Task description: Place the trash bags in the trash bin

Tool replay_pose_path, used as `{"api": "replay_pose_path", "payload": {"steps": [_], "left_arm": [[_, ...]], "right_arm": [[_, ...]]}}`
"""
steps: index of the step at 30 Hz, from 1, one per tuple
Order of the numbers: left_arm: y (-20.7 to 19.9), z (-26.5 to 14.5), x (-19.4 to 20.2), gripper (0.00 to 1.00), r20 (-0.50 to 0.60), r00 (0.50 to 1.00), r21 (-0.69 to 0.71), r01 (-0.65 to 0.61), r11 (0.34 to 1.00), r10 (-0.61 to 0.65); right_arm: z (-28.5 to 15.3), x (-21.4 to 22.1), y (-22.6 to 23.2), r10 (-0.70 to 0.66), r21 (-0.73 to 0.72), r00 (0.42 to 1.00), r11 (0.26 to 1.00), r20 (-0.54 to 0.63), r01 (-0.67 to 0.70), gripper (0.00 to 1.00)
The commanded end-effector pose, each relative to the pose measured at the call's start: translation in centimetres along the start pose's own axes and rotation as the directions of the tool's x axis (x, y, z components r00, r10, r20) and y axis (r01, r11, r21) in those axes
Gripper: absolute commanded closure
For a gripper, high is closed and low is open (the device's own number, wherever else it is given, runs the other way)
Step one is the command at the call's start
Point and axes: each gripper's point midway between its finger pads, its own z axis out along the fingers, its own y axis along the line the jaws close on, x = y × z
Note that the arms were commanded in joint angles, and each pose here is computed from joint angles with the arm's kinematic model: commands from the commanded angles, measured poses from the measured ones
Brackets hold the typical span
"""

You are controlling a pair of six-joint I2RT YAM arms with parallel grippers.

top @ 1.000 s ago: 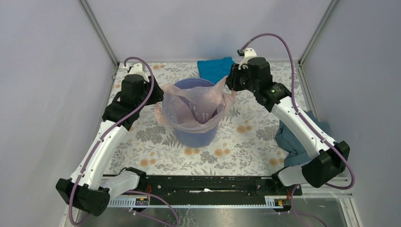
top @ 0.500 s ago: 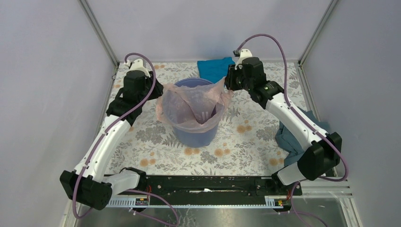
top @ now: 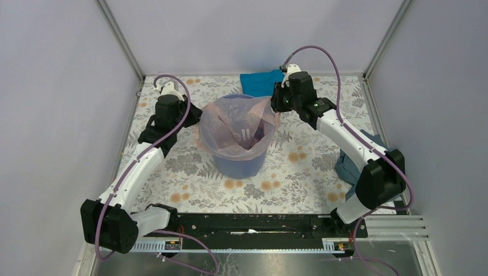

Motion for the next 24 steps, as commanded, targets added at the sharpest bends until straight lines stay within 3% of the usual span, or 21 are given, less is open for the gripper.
{"api": "replay_pose_path", "payload": {"steps": [1, 10, 19, 24], "left_arm": [[0.8, 0.0, 5.1, 0.78, -0.136, 0.990, 0.033, 0.030, 0.999, -0.025], [0.6, -1.9, 5.7, 0.80, -0.139, 0.989, 0.068, 0.054, 0.996, -0.044], [1.7, -1.8, 9.2, 0.87, -0.173, 0.975, 0.075, 0.151, 0.986, -0.136], [2.6, -1.5, 12.5, 0.93, -0.235, 0.951, 0.067, 0.223, 0.972, -0.202]], "right_arm": [[-0.1, -1.4, 0.3, 0.005, -0.017, 0.999, 1.000, 0.050, -0.004, 0.68], [1.2, 5.9, -3.1, 0.069, 0.049, 0.995, 0.997, -0.065, -0.066, 0.64], [-1.4, 2.2, 0.8, 0.114, -0.121, 0.993, 0.986, 0.004, -0.113, 0.61], [-0.1, 5.6, -0.4, 0.154, -0.083, 0.987, 0.984, -0.051, -0.158, 0.53]]}}
